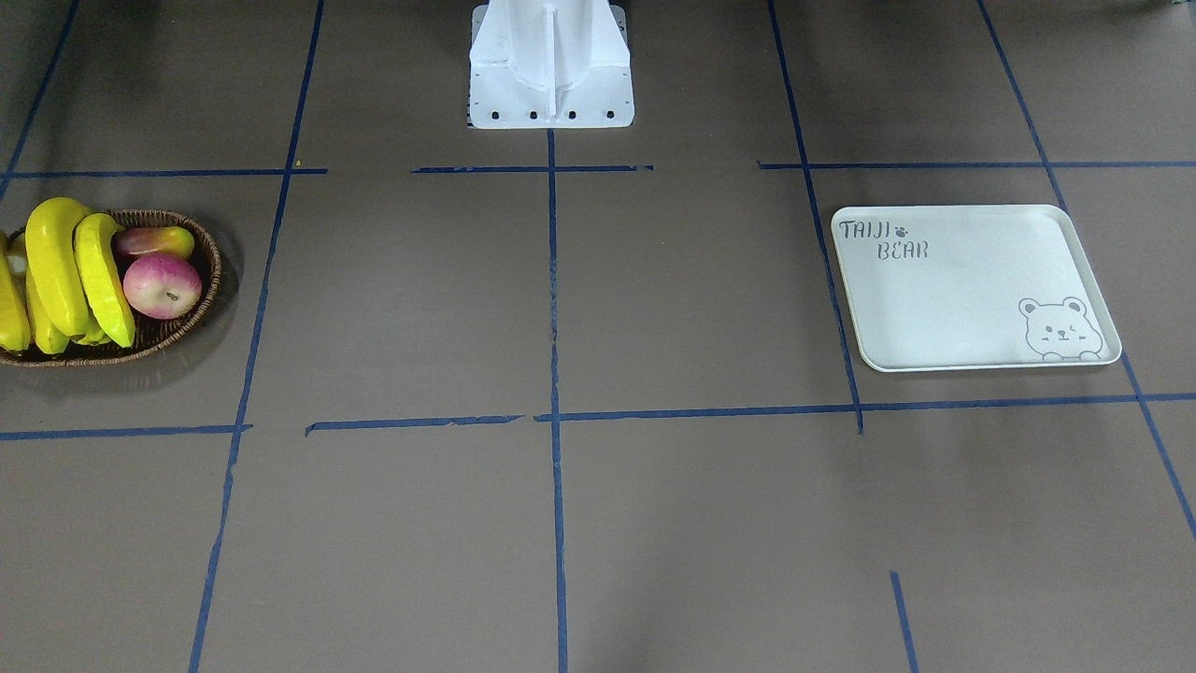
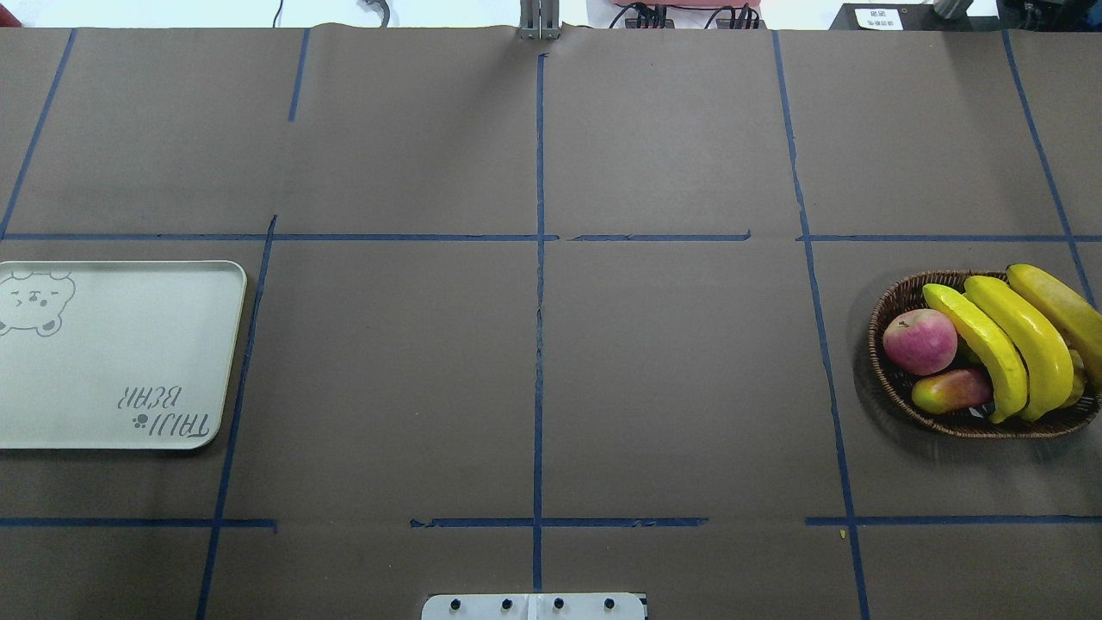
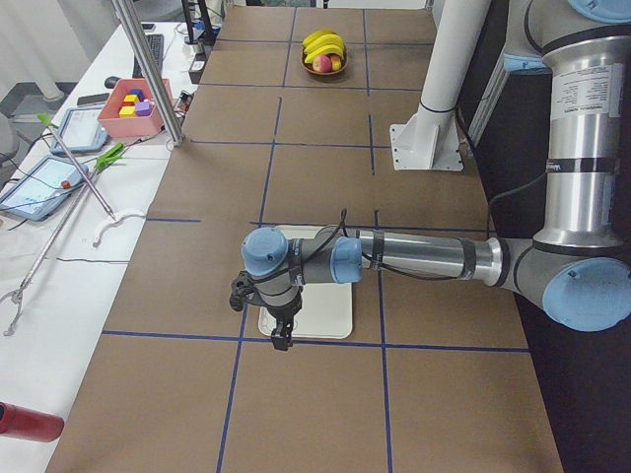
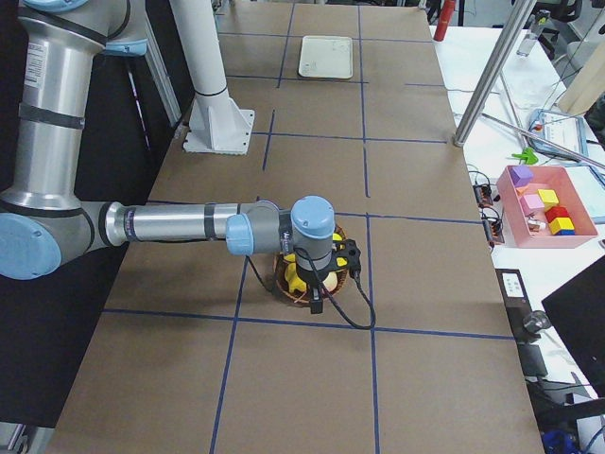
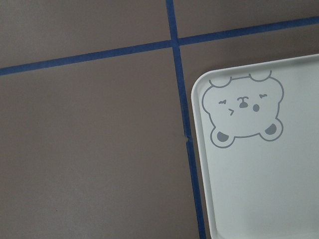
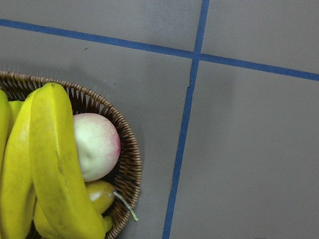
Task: Transfer all bananas from basket to plate
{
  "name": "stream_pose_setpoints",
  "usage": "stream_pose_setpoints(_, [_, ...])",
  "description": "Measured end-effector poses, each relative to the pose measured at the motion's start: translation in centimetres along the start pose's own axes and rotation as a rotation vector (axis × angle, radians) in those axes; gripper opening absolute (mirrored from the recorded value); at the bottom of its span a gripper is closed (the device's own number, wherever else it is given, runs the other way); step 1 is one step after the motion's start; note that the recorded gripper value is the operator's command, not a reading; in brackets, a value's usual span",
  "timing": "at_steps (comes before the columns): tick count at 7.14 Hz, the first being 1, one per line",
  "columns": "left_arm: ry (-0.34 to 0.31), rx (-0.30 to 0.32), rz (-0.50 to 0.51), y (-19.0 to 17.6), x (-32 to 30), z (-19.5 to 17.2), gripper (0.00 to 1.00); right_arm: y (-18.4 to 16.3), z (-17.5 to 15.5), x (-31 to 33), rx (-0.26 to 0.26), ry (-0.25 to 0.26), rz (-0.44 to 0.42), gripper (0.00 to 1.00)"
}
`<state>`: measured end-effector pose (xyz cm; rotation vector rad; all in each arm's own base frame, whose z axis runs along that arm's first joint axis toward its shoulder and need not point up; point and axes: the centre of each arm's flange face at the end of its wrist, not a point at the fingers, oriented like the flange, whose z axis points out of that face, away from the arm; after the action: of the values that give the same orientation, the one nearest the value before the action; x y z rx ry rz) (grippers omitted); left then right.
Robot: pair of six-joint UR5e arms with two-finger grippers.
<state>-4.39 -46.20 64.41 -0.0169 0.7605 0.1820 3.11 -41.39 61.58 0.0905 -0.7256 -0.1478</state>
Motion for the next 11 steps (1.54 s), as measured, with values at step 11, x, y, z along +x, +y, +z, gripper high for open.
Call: stream_pose_setpoints(11, [0.004,-0.013,-0.007,-0.1,-0.1,0.7,1.00,0.1,4.8,-17.9,0.085,-0.112,-0.009,0.94])
